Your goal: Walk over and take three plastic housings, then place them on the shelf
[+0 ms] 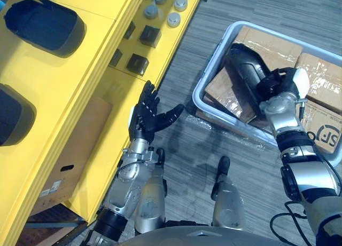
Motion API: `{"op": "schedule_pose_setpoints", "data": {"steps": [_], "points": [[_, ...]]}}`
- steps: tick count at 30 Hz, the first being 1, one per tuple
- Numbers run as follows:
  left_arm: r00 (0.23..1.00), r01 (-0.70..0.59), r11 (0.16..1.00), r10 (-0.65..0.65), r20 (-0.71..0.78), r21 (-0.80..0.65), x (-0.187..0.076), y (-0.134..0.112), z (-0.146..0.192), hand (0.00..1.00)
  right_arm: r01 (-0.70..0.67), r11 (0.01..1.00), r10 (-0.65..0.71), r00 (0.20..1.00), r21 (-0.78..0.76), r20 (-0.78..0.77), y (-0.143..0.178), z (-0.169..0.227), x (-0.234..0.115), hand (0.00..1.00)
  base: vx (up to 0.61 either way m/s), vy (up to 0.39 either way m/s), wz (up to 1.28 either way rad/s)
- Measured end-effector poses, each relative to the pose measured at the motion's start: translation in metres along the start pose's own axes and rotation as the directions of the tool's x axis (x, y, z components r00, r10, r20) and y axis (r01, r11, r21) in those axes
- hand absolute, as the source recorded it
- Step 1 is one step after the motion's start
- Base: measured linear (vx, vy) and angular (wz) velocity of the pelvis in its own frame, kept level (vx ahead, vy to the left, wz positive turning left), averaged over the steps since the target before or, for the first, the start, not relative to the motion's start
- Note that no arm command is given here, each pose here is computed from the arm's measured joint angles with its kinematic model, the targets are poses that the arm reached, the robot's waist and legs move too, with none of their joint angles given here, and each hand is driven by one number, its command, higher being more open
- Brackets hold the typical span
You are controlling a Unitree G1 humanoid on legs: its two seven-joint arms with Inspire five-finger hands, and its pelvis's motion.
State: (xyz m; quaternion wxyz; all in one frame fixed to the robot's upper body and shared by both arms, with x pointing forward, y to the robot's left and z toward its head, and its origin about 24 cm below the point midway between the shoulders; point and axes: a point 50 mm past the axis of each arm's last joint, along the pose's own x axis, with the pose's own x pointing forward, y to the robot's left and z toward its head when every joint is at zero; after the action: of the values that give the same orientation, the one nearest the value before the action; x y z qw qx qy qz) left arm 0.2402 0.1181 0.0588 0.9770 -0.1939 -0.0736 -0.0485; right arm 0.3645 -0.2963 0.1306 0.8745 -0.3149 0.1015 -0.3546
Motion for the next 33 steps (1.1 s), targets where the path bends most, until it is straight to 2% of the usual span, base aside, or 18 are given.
{"op": "schedule_pose_setpoints", "data": {"steps": [3,7,11,17,19,23,28,33], "points": [[1.000,0.011,1.000,-0.011,0.009,-0.001,-0.001,0.001,0.002,1.00,0.044,0.998,-0.046,0.998,-0.036,-0.049,-0.015,-0.011,0.009,0.00,0.00,0.000,0.00],[1.000,0.015,1.000,-0.015,0.007,0.002,-0.006,0.006,0.004,1.00,0.095,0.995,-0.096,0.995,-0.042,-0.021,-0.033,-0.010,0.016,0.00,0.00,-0.007,0.03],[0.998,0.063,0.998,-0.063,-0.008,-0.004,-0.007,0.007,0.006,1.00,0.181,0.983,-0.183,0.976,0.031,0.118,-0.056,0.016,0.023,0.00,-0.01,-0.008,0.02],[0.984,0.114,0.993,-0.113,-0.140,0.000,-0.005,0.000,-0.006,1.00,0.235,0.962,-0.271,0.891,0.142,0.363,-0.060,0.055,0.005,0.00,0.01,-0.007,0.00],[0.969,0.121,0.991,-0.129,-0.211,-0.049,-0.004,-0.004,-0.014,1.00,0.241,0.957,-0.289,0.849,0.163,0.442,-0.051,0.060,-0.009,0.00,0.06,-0.038,0.07],[0.933,0.116,0.973,-0.176,-0.314,-0.200,0.001,-0.014,-0.023,1.00,0.205,0.964,-0.265,0.827,0.172,0.497,-0.026,0.053,-0.031,0.00,0.06,-0.032,0.06],[0.839,0.038,0.923,-0.238,-0.489,-0.384,0.001,-0.033,-0.054,1.00,0.117,0.986,-0.162,0.834,0.118,0.528,0.019,0.023,-0.074,0.00,0.01,-0.024,-0.11],[0.802,0.020,0.893,-0.283,-0.525,-0.450,-0.003,-0.050,-0.064,1.00,0.022,0.993,-0.079,0.849,0.115,0.523,0.043,0.009,-0.103,0.00,-0.03,-0.022,-0.17]]}}
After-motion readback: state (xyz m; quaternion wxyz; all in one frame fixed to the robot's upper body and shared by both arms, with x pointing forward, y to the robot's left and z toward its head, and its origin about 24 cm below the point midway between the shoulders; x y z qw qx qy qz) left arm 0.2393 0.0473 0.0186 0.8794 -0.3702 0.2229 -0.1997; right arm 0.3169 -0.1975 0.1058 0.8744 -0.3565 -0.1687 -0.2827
